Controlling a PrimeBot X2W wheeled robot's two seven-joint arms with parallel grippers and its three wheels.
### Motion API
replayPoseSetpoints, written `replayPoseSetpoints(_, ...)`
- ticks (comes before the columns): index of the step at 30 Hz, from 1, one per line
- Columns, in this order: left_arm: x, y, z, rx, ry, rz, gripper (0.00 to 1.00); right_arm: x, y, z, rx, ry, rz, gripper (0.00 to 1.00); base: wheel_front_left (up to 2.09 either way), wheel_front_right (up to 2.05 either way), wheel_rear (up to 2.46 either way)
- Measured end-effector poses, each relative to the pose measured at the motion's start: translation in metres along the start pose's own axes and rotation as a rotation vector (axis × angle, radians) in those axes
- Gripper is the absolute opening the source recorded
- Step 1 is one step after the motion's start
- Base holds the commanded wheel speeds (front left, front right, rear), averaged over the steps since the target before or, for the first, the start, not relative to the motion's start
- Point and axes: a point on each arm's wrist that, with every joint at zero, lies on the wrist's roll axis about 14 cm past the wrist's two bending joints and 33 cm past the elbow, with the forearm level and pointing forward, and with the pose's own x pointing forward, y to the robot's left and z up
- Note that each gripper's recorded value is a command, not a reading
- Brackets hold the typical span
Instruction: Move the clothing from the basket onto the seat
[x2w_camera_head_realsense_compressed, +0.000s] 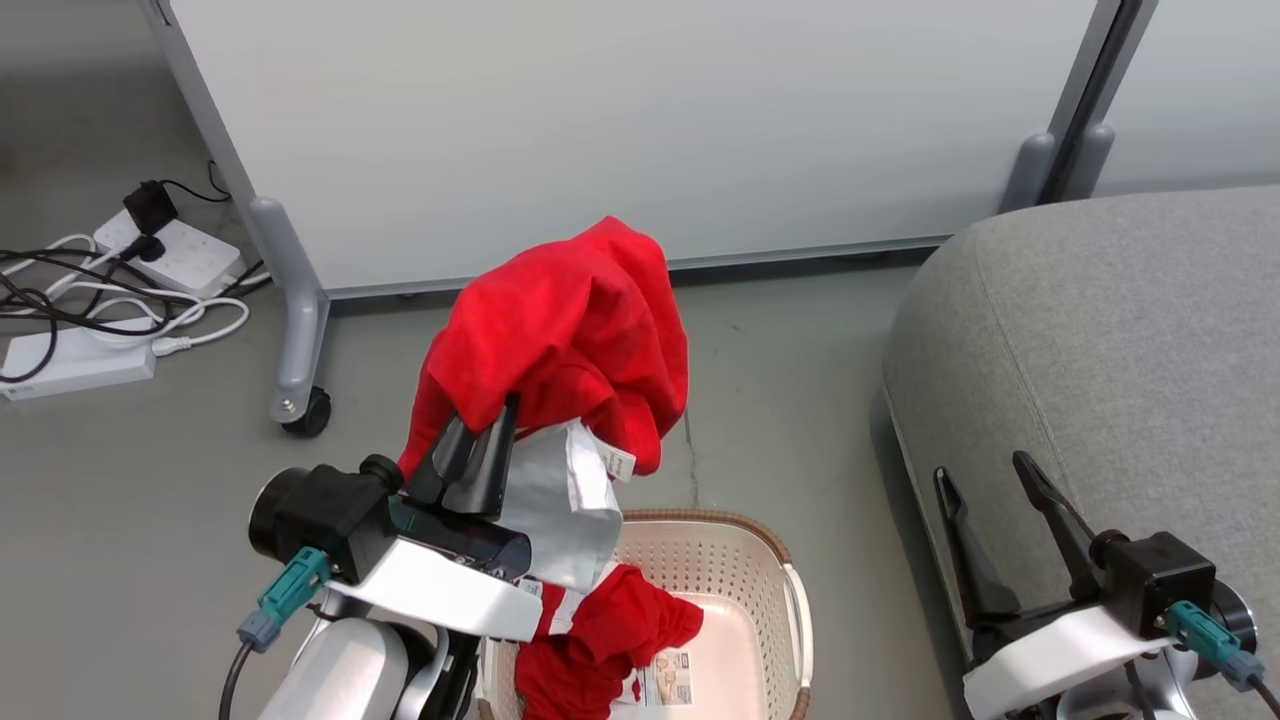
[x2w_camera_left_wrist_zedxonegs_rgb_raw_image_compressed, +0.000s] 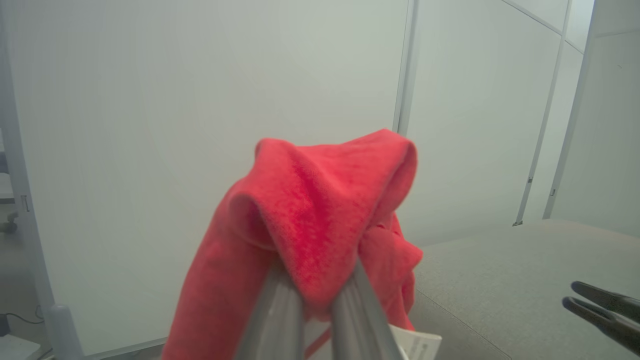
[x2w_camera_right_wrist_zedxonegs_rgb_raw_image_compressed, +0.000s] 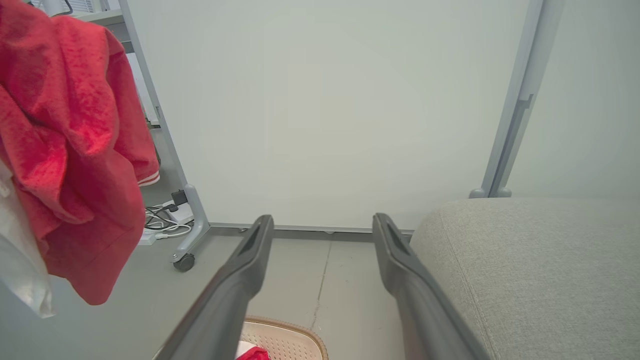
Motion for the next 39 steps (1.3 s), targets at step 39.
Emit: replayPoseSetpoints(39,-0.005,-0.013,0.002,-0.027,0.009,-0.024,0.00,0.037,0.173,0.041,0.142,-0.112,0.549,1.00,0.00,0.00,0.00)
